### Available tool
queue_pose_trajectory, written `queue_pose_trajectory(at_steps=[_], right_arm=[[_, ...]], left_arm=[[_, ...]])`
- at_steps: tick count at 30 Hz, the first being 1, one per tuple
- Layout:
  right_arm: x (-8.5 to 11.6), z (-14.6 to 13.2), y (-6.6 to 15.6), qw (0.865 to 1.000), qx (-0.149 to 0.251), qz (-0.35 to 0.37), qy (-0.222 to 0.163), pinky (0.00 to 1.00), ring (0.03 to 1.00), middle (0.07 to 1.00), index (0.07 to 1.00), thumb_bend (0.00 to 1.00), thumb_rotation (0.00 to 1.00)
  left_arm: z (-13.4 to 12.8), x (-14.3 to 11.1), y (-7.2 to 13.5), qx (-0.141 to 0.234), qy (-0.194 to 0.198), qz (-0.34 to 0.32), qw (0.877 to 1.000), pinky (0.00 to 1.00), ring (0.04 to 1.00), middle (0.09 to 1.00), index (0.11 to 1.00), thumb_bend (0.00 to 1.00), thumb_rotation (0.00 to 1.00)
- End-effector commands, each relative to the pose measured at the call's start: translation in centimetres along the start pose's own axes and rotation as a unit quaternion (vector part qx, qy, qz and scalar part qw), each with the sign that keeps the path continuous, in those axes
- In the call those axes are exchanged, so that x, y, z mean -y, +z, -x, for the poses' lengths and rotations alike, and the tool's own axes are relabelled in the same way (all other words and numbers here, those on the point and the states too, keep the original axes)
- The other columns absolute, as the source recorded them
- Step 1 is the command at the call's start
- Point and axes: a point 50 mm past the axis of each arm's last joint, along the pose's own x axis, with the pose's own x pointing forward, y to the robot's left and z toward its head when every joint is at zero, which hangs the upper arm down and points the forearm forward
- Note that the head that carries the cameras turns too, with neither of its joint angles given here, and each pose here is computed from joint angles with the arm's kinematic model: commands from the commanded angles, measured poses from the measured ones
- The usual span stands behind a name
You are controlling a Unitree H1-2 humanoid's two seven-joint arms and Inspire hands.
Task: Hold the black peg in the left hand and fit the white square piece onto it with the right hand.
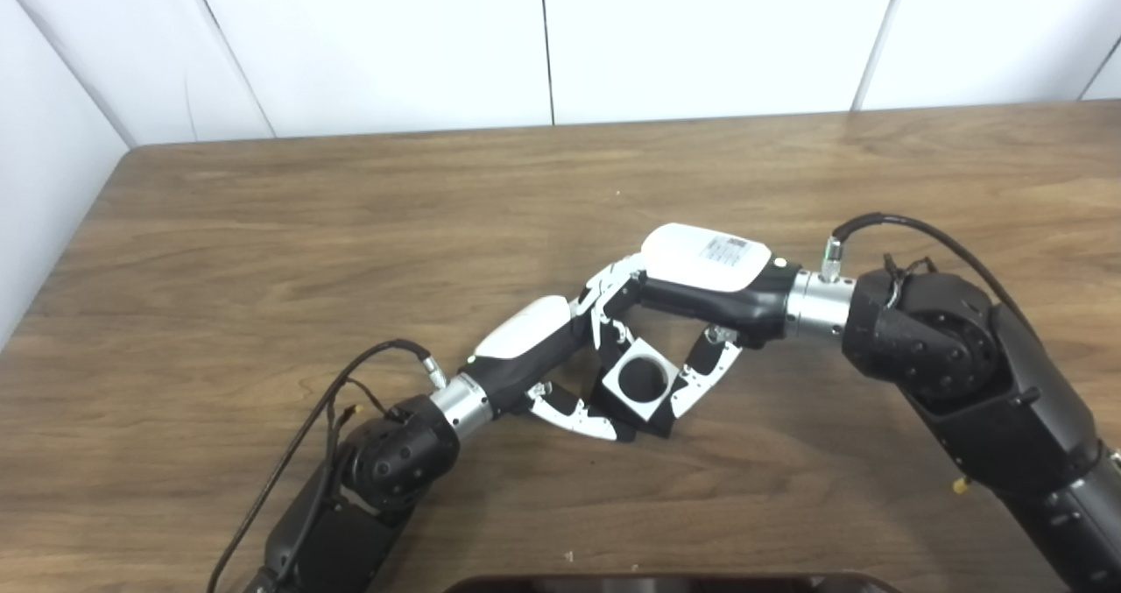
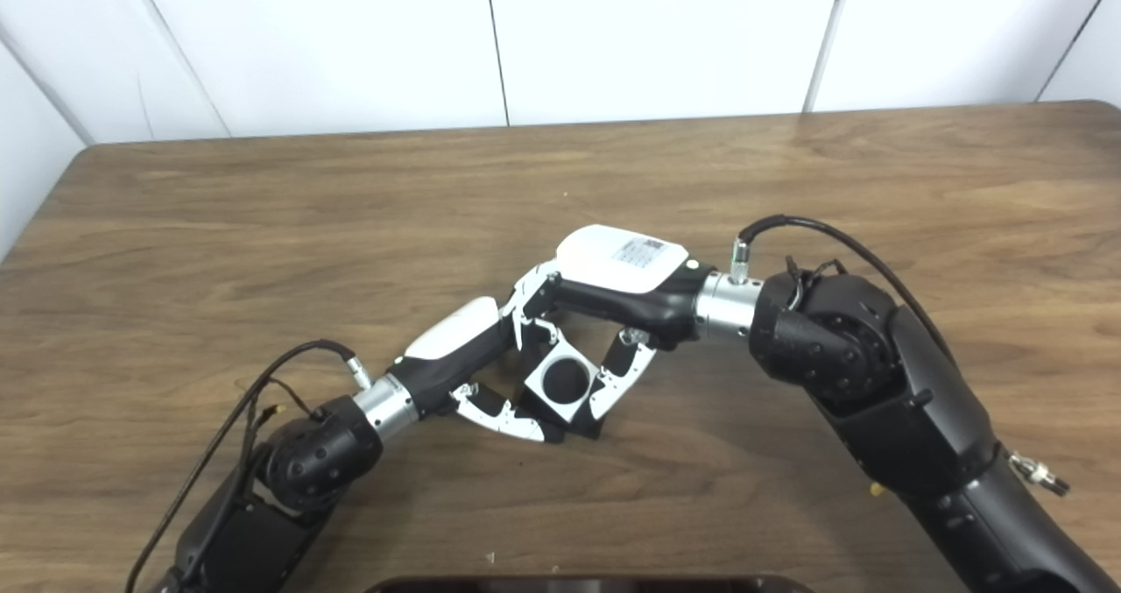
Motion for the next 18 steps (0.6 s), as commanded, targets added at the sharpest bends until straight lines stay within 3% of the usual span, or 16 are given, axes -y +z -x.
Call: queue_pose_trajectory(at_steps=[1, 18], right_arm=[[0.25, 0.30, -0.31, 1.000, -0.018, 0.016, 0.017, 0.77, 0.827, 0.805, 0.493, 0.52, 0.14], [0.16, 0.53, -0.83, 0.999, -0.031, 0.013, 0.022, 0.78, 0.833, 0.832, 0.498, 0.52, 0.15]], left_arm=[[0.27, 0.73, -0.29, -0.016, -0.029, -0.017, 0.999, 1.00, 1.000, 0.977, 0.489, 0.52, 0.08], [0.25, 0.71, -0.22, -0.014, -0.027, -0.014, 0.999, 1.00, 1.000, 1.000, 0.488, 0.52, 0.08]])
